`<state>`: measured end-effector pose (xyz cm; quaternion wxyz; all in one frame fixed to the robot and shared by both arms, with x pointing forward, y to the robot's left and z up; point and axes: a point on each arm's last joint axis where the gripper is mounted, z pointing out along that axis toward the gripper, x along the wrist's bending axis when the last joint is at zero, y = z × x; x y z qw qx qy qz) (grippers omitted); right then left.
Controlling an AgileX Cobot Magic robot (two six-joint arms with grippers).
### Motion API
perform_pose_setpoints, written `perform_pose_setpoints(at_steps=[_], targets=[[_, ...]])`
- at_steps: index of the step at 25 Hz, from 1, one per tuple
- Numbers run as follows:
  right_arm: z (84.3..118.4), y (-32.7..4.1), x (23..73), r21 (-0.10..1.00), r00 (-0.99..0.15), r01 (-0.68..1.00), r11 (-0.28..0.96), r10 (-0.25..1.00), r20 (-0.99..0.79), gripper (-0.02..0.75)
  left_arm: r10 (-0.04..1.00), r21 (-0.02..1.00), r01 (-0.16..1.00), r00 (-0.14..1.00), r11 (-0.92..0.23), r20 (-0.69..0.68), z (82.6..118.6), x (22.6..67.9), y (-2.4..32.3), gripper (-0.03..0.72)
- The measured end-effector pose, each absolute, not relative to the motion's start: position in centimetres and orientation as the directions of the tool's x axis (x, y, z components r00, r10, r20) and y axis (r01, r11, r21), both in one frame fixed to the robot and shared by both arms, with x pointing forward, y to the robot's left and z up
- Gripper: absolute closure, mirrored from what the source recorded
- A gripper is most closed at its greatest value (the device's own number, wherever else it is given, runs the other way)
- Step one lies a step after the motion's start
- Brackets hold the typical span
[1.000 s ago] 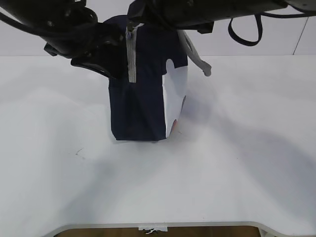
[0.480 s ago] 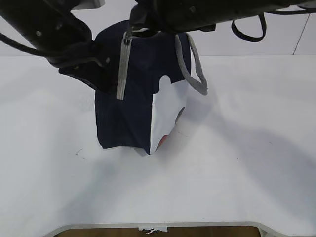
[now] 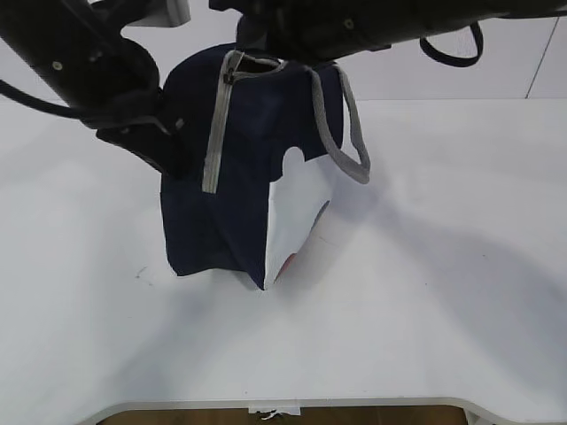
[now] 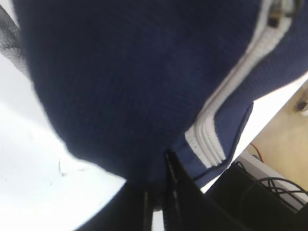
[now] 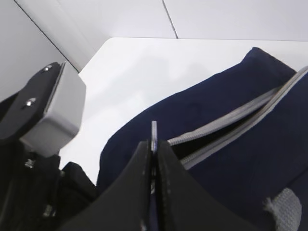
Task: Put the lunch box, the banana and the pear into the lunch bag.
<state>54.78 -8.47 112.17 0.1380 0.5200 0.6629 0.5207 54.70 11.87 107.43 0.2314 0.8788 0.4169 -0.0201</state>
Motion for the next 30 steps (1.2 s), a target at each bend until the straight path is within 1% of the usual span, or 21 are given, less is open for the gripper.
perform_pose_setpoints(at_steps=[11, 18, 26, 30], targets=[[112.2, -9.1, 55.2, 0.837, -0.407, 0.54, -0.088, 0.843, 0.351, 0.737, 0.689, 0.363, 0.713, 0.691, -0.599, -0.221, 107.8, 54.0, 12.2, 0.69], [112.2, -9.4, 55.4, 0.837, -0.4, 0.54, -0.092, 0.847, 0.351, 0.737, 0.684, 0.36, 0.709, 0.696, -0.606, -0.22, 107.9, 53.8, 12.2, 0.69], [112.2, -9.6, 55.6, 0.845, -0.401, 0.53, -0.079, 0.854, 0.332, 0.737, 0.681, 0.355, 0.692, 0.71, -0.629, -0.179, 108.5, 53.5, 12.8, 0.69], [112.8, -9.9, 55.8, 0.851, -0.398, 0.517, -0.09, 0.855, 0.332, 0.737, 0.676, 0.356, 0.685, 0.716, -0.635, -0.174, 108.7, 53.3, 12.9, 0.69]])
